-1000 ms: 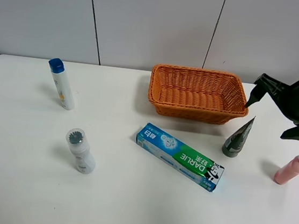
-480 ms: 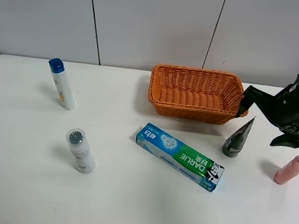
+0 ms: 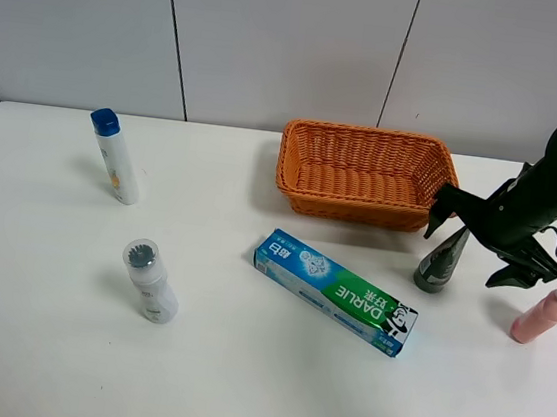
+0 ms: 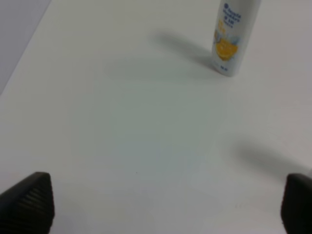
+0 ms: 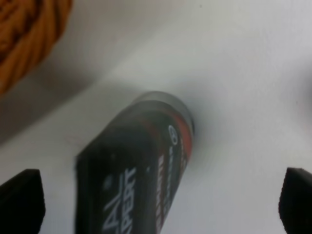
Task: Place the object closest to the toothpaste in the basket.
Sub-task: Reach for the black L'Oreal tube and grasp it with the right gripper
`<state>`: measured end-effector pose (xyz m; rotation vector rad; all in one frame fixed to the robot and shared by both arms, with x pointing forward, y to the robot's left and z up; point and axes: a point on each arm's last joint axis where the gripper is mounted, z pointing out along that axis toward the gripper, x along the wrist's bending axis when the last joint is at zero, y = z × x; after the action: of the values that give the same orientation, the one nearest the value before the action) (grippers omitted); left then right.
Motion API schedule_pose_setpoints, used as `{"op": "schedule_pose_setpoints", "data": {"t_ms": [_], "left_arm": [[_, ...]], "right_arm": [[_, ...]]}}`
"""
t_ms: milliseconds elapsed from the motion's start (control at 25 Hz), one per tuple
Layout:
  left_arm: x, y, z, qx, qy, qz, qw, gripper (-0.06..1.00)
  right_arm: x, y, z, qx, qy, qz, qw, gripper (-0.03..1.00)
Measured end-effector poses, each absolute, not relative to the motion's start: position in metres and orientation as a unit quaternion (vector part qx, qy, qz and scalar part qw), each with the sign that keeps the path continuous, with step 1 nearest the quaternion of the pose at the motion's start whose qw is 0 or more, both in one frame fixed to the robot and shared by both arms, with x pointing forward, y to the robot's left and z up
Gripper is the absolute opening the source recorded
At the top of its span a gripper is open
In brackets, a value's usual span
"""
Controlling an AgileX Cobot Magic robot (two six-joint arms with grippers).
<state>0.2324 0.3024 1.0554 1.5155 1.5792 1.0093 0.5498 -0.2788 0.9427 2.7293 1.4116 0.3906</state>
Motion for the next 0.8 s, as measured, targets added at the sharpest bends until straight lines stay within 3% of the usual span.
{"op": "schedule_pose_setpoints", "data": {"t_ms": [560,680,800], "left_arm": [[0.232,0.302,1.055,0.587,0.612,0.391,0.358,0.94],[0.232,0.302,1.055,0.587,0.612,0.391,0.358,0.94],[0.232,0.302,1.055,0.587,0.612,0.391,0.358,0.94]], "right_arm": [[0.554,-0.279,0.928,0.882,0.455,0.117,0.019,0.98],[0.555,-0.279,0.928,0.882,0.455,0.119,0.021,0.91],[0.555,-0.279,0.926,0.882,0.455,0.118,0.020,0.76]]}}
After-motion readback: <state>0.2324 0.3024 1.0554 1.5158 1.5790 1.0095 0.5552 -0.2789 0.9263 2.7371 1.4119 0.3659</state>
